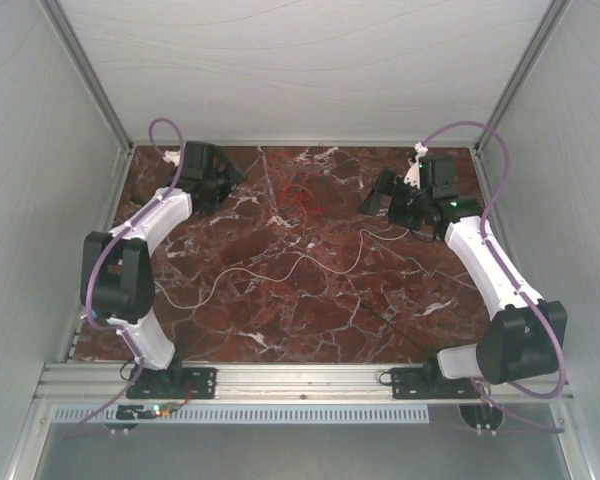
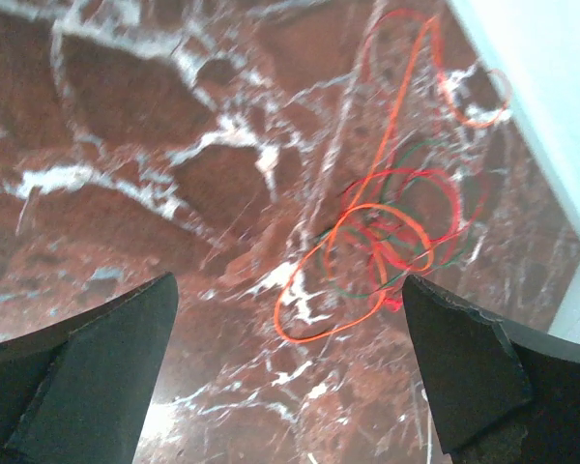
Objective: Zip-tie the wires
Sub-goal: Untie the cable at the center of the board.
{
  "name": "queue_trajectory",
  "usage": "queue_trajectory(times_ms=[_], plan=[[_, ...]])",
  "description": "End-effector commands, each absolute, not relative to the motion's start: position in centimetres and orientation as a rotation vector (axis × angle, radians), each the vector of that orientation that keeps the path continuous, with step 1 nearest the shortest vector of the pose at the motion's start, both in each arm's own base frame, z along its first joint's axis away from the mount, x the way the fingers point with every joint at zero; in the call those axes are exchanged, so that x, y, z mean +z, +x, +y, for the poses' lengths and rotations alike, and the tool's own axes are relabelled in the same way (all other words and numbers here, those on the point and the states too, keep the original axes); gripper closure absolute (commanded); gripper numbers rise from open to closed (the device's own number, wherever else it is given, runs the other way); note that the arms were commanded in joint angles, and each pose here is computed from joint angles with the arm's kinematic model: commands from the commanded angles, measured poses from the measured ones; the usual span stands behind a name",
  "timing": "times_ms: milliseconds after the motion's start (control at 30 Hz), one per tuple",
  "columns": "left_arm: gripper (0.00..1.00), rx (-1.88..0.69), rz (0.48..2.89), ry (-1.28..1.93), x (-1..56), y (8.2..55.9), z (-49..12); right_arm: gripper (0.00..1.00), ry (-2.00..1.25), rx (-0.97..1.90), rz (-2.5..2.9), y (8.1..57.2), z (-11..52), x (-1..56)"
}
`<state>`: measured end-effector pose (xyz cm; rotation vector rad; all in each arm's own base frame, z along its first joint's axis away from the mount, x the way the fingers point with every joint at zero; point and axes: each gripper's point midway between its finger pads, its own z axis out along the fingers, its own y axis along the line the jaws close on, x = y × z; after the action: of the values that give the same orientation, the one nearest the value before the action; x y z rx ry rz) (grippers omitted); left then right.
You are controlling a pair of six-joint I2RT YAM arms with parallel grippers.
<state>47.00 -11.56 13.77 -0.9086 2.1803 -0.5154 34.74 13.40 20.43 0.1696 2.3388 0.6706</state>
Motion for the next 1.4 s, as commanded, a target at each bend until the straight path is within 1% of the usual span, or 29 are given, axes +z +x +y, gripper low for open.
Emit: queue_trajectory(times_ms=[0, 133, 333, 467, 533, 767, 1067, 1367], plan=[[0.00, -0.637, 2.178, -0.900, 14.7, 46.8, -13.2, 0.02, 0.147, 0.764, 2.371, 34.3, 14.7, 19.8], [0.02, -0.583, 2.328, -0.772, 12.1, 46.4, -14.9, 0.02, 0.129, 0.826, 2.396, 33.7, 15.5, 19.2], [0.17, -0.703, 2.425, -0.595, 9.5, 46.7, -18.9, 0.02, 0.105, 0.884, 2.416, 32.7, 16.1, 18.8], [0.28, -0.826, 2.418, -0.526, 8.9, 47.0, -20.9, 0.02, 0.115, 0.876, 2.416, 32.4, 15.9, 18.9], [0.35, -0.840, 2.425, -0.512, 8.4, 47.4, -21.3, 0.02, 0.121, 0.855, 2.430, 32.3, 15.6, 18.5], [0.49, -0.813, 2.468, -0.499, 6.8, 48.7, -21.8, 0.02, 0.131, 0.808, 2.463, 32.0, 15.1, 17.7], [0.60, -0.795, 2.519, -0.501, 5.5, 49.7, -22.6, 0.02, 0.133, 0.770, 2.478, 32.3, 14.5, 17.2], [0.64, -0.768, 2.556, -0.510, 4.8, 50.6, -23.3, 0.02, 0.144, 0.760, 2.495, 32.4, 14.2, 16.7]])
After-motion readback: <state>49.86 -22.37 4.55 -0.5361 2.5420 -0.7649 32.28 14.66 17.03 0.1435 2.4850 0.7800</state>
